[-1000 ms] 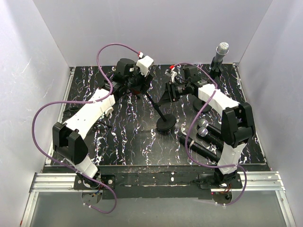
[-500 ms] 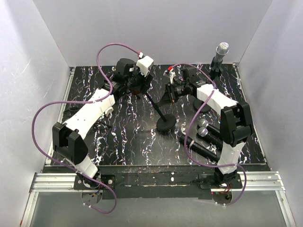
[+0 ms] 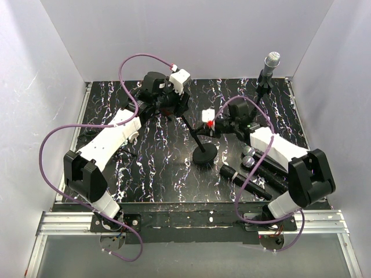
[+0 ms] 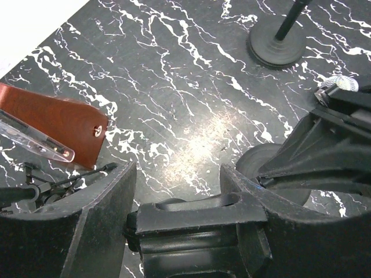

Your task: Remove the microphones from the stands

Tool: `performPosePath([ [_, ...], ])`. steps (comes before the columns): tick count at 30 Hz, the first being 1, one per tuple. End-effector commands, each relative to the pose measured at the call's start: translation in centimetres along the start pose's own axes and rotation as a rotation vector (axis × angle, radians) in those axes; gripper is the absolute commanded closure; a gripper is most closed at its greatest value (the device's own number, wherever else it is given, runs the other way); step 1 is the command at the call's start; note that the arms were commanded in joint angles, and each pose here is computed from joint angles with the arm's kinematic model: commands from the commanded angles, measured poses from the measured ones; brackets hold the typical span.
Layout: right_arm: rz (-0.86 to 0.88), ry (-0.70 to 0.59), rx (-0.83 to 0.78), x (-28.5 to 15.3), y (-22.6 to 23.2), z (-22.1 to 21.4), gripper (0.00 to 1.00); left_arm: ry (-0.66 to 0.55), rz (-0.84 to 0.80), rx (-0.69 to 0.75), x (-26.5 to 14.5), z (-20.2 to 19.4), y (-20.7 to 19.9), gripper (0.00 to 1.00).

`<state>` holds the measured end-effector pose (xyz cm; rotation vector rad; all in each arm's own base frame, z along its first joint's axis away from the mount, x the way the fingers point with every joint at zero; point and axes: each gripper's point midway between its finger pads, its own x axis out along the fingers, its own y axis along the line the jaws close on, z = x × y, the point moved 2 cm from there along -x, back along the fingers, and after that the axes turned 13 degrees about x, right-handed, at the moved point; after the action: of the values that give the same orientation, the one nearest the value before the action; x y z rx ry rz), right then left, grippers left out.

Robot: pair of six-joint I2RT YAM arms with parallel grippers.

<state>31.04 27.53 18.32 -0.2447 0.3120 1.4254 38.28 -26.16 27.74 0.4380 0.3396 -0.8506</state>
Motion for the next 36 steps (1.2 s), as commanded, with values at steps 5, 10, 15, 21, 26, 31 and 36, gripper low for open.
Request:
performPosePath([
  [5,-0.256,-0.209,-1.175,0.1,-1.1,3.8,0.99,-0.087,-0.064,-0.064,-2.5,2.6,-1.4,0.57],
  [10,-0.383,-0.302,-1.382,-0.5,-0.4,4.0,0.99,-0.084,-0.073,-0.065,-2.3,2.5,-1.5,0.56],
  [15,-0.357,-0.252,-1.242,-1.4,0.2,2.7,0.70,-0.087,-0.077,-0.063,-2.2,2.7,-1.5,0.55],
  [21,-0.261,-0.117,-0.855,-2.7,1.2,0.4,0.21,-0.084,-0.079,-0.052,-2.1,2.6,-1.4,0.55],
  [26,-0.286,-0.080,-0.330,-4.2,1.1,1.6,0.17,-0.086,-0.078,-0.050,-2.2,2.7,-1.4,0.55],
  [31,-0.275,-0.031,0.387,-4.8,1.1,2.9,0.19,-0.089,-0.082,-0.044,-2.1,2.7,-1.5,0.54],
  [36,-0.118,0.028,0.918,-3.7,1.2,2.6,0.29,-0.099,-0.094,-0.028,-2.2,3.0,-1.5,0.54],
])
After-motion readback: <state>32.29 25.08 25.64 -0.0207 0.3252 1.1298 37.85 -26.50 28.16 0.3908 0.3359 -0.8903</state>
